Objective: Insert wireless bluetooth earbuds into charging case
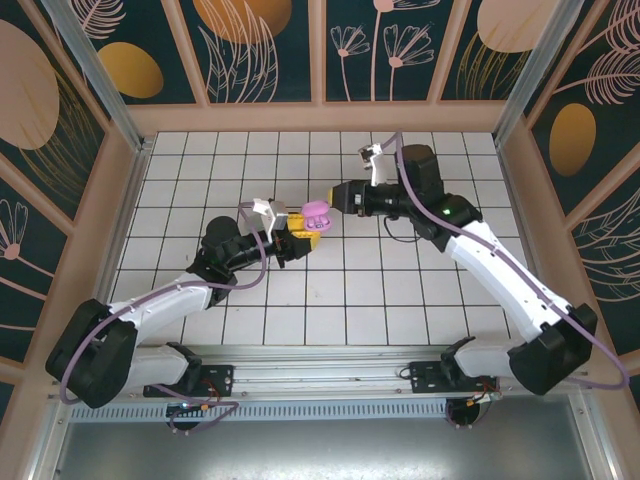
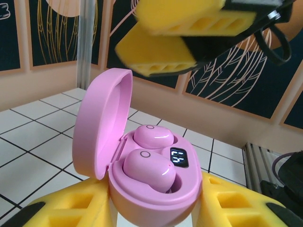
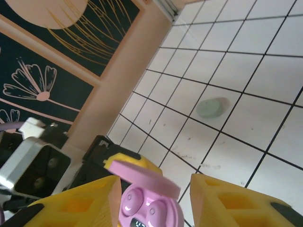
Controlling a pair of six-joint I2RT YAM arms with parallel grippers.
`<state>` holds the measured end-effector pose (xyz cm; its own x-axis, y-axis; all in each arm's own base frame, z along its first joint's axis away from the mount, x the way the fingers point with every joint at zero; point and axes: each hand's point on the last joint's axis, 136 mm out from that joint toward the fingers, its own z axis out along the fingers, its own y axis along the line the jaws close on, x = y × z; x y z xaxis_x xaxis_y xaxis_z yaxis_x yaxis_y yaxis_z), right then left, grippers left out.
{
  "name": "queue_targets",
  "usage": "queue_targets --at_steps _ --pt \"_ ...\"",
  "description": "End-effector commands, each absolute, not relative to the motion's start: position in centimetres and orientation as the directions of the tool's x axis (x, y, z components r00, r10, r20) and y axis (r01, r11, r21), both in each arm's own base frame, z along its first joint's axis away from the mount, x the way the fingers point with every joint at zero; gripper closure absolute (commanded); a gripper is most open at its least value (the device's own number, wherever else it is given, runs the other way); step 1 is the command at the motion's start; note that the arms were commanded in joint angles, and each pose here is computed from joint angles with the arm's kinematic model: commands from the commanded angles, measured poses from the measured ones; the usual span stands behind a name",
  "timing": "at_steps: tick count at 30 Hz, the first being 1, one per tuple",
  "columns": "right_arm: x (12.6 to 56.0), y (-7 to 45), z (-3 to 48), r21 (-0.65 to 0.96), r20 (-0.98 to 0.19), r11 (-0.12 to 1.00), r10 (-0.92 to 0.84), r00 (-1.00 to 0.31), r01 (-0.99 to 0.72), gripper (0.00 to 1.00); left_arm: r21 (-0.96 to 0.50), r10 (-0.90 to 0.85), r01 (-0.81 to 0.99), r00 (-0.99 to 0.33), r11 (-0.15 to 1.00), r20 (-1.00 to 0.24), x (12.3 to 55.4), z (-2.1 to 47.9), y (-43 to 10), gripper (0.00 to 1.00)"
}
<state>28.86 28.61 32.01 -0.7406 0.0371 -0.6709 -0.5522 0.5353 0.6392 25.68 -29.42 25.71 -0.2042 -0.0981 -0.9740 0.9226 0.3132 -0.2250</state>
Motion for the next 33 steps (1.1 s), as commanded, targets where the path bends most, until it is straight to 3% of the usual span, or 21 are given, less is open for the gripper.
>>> queue_targets --at_steps 1,20,33 --pt "29.3 29.6 33.9 0.636 -0.693 0.499 0.034 -0.720 -0.589 0.57 -0.207 -0.137 0.941 -0.175 0.268 -0.975 25.2 27.3 -29.8 0.62" --pt "27.7 31.5 31.8 0.646 -0.654 0.443 -0.099 -0.750 -0.622 0.72 -0.196 -0.135 0.945 -0.165 0.261 -0.977 25.4 27.4 -30.1 0.62" --pt "24.6 30.8 30.6 0.665 -0.615 0.450 -0.122 -0.779 -0.596 0.74 -0.190 -0.135 0.943 -0.158 0.274 -0.978 25.5 27.6 -30.0 0.62"
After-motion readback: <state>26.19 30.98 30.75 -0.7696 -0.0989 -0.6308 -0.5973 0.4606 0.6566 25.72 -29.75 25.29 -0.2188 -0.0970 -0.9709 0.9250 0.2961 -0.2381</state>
